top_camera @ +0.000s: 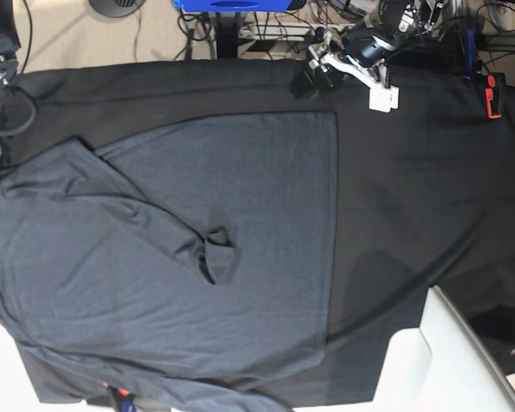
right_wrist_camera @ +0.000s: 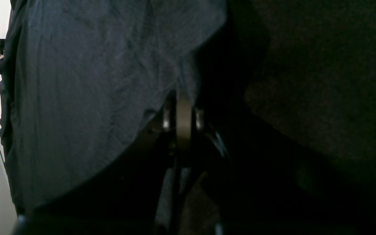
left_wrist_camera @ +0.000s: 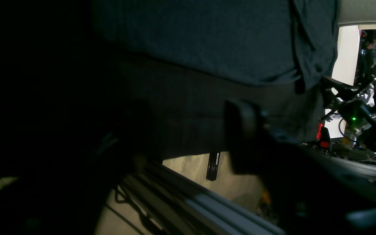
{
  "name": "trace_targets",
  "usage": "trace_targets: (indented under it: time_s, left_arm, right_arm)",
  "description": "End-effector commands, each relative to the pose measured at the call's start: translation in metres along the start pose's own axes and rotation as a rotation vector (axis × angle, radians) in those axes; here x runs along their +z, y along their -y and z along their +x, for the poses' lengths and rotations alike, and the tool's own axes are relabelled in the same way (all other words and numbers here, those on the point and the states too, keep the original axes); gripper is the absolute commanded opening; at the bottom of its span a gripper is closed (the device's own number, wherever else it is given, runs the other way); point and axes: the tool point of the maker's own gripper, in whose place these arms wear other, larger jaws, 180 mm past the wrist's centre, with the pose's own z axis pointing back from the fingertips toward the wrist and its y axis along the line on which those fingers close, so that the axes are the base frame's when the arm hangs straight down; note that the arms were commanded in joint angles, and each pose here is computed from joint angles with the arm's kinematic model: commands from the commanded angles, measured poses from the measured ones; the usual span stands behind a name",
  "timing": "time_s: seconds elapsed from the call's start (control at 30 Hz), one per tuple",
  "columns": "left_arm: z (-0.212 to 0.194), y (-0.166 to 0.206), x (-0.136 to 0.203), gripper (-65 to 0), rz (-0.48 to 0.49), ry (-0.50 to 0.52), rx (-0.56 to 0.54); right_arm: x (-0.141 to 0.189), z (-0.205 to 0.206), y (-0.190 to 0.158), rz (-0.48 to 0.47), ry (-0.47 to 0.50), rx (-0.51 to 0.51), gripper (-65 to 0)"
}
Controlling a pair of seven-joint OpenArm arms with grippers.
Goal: Fold the T-shirt properly
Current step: 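Grasp the shirt edge near the collar with the left gripper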
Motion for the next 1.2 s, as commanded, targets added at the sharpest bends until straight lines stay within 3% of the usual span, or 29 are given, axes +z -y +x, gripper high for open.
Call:
trace_targets:
  time_s: [0.0,0.1,0.33,0.5,0.8,1.17]
  left_arm:
    - [0.002,0.004,0.004,-15.1,-0.019,0.014,0.001]
    - [-0.001,0.013,0.006,-3.1,-0.073,0.014,-0.021]
    - [0.033,-0.023,0.018,-9.1,0.01,0.165,0.058]
    - [0.057,-0.01,0.004,-9.5,-0.033,0.207,0.038]
    - [0.054,0.002,-0.034,-9.5,-0.077,0.189,0.101]
    - [0.035,-0.005,-0.014,-9.5,-0.046,0.182,0.114]
  right_arm:
    - [0.002,0.024,-0.007,0.018,0.05,0.016,-65.0]
    - [0.002,0.024,-0.007,0.018,0.05,0.016,-65.0]
    - [0.003,0.025,-0.003,0.012,0.049,0.019,-65.0]
    - [0.004,0.025,-0.004,0.012,0.051,0.02,-65.0]
    - [0.004,0.028,-0.003,0.01,0.054,0.023,-65.0]
    - [0.005,0.031,-0.002,0.009,0.059,0.028,-65.0]
